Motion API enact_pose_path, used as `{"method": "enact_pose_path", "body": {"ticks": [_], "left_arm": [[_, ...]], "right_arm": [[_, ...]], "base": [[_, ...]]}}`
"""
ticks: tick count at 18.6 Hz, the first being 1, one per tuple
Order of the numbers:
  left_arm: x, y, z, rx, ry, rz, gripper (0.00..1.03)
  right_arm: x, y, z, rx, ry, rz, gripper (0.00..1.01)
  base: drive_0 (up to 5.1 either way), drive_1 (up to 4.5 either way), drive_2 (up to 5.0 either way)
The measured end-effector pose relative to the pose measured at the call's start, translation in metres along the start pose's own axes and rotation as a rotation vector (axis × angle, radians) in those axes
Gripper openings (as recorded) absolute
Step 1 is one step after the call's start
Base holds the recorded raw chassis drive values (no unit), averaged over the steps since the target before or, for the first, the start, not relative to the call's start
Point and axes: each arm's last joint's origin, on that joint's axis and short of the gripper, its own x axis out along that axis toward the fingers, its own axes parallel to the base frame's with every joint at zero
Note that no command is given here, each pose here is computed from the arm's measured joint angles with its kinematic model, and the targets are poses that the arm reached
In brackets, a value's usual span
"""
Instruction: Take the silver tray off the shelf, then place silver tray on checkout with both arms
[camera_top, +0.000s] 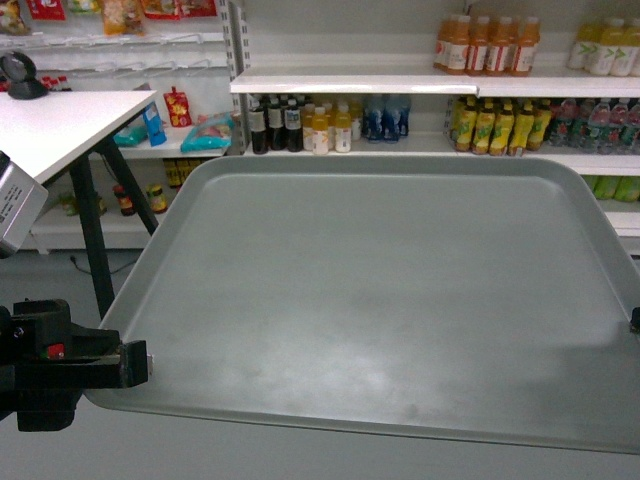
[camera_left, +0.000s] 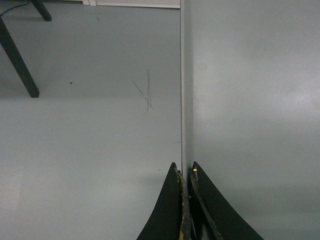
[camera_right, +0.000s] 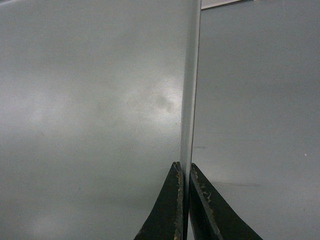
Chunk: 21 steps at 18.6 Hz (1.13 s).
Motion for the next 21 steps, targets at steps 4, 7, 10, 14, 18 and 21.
{"method": "enact_pose_path", "body": {"ticks": [4,7,10,14,18,21], "left_arm": [[0.0001,0.0,-0.0002,0.0,0.001,0.001,0.02],[0.0001,0.0,-0.0001,0.0,0.001,0.0,0.02],[0.0002,0.0,0.0001,0.0,-0.002,0.0,0.02],[0.0002,0.0,0.0,0.0,-0.001,0.0,0.02],[0.0002,0.0,0.0,0.0,-0.001,0.0,0.02],[0.0002,0.0001,-0.0004,0.0,0.003,0.001,0.02]], "right_arm": [[0.0001,0.0,-0.0001,0.0,0.0,0.0,0.02],[0.0001,0.0,-0.0001,0.0,0.001,0.0,0.02],[0.0001,0.0,0.0,0.0,-0.001,0.0,0.02],[0.0003,0.0,-0.0002,0.0,0.001,0.001,0.02],[0.0002,0.0001,0.0001,0.0,-0.002,0.001,0.02],[0.0009,-0.0002,-0.0009,0.001,0.006,-0.001,0.02]], "base": [[-5.1,2.4,2.4],[-5.2,2.3,2.3],[-5.0,2.45,2.5],[-5.0,2.42,2.4],[-5.0,2.42,2.4],[-5.1,2.38,2.4]]}}
